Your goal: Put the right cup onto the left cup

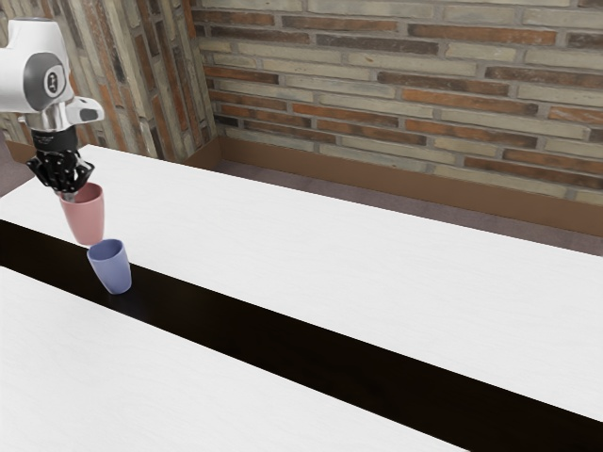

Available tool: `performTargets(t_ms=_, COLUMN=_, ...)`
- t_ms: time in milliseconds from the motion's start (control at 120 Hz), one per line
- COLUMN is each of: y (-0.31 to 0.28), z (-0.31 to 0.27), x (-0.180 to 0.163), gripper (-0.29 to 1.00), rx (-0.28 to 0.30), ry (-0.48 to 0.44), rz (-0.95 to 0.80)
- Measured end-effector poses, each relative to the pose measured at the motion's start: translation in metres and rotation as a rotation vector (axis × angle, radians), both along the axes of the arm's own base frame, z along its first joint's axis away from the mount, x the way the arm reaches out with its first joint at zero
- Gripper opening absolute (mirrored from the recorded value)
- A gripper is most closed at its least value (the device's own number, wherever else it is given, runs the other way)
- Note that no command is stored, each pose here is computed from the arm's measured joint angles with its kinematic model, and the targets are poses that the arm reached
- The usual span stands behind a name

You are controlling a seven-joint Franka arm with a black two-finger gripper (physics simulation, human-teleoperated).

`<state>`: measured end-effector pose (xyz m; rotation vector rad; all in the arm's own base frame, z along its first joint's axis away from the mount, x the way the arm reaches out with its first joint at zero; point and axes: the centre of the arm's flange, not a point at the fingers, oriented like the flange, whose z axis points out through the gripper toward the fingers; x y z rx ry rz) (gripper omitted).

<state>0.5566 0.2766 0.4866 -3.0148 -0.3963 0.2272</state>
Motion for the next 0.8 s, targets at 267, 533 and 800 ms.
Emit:
performTargets(t_ms=267, y=0.02, z=-0.006, x=0.012, gripper=-0.08, rx=-0.011, ry=0.007, rz=-0.015)
performTargets(t_ms=533, y=0.029, z=-0.012, x=0.03, gripper=-0.08, rx=-0.017, ry=0.024, rz=-0.042)
performTargets(t_ms=800, y=0.032, z=-0.029, x=0.043, gripper=-0.08, rx=-0.032, ry=0.047, rz=-0.072)
